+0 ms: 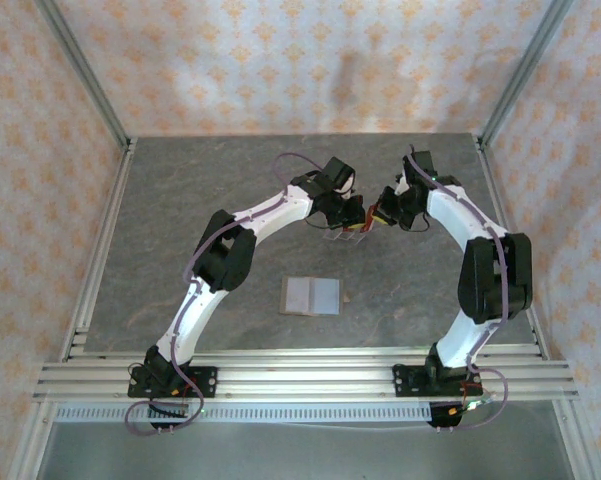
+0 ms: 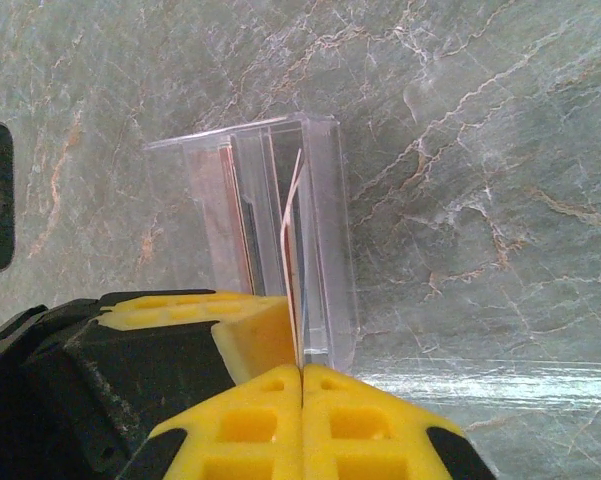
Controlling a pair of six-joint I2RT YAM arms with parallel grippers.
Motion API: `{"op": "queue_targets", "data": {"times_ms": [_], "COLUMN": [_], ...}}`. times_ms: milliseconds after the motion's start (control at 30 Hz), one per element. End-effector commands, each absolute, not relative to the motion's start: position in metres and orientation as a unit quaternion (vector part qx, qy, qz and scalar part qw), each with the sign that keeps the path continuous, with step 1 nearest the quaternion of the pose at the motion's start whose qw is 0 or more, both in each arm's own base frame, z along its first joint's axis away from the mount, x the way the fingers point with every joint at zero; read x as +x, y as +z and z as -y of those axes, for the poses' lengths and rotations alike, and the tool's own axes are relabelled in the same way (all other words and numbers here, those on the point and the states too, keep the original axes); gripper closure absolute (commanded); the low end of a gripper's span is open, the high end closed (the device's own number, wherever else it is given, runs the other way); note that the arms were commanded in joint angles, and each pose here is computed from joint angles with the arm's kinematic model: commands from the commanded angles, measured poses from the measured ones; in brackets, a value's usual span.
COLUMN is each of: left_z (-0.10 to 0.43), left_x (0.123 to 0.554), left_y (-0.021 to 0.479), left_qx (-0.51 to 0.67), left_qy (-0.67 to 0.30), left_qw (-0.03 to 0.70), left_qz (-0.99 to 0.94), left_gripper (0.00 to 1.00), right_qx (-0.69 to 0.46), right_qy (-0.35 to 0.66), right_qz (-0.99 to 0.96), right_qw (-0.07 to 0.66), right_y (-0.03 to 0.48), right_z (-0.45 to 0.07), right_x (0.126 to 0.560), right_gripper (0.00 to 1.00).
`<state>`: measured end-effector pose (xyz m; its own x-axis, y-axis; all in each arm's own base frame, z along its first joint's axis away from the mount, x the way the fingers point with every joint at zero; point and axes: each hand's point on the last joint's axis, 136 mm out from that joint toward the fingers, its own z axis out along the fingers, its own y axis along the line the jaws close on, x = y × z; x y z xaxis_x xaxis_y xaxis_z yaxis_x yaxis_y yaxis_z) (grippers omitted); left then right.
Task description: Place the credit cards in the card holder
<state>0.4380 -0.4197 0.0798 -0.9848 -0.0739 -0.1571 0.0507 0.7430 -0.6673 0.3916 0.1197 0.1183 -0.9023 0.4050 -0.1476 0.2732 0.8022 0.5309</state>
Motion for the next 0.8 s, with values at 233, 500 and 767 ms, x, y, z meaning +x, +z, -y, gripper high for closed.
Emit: {"op": "queue_targets", "data": {"times_ms": [233,500,767], "left_z": [0.413,0.418,0.408], "left_x": [0.434,0.431,0.436], "left_y": [0.077,0.092,0.108], "left_qx": [-0.034,-0.034,-0.036], "left_qy": [-0.355,-0.367,-0.349], "left_qw": [0.060,0.064,0.096], "left_qz": [-0.932,-0.927,-0.932], "left_gripper": [0.99,0.99,0.99], "right_qx": [0.173,0.174,0.174], "right_qy": [0.250,0.247,0.246], "right_qz": [-0.942,-0.943,-0.944], "right_qw": [0.140,0.138,0.135], "right_y": [0.132,0.130,0.127], "right_z": [-0.117,-0.117,-0.117], "right_x": [0.393,0.393,0.392], "right_gripper": [1.00,1.00,1.00]}}
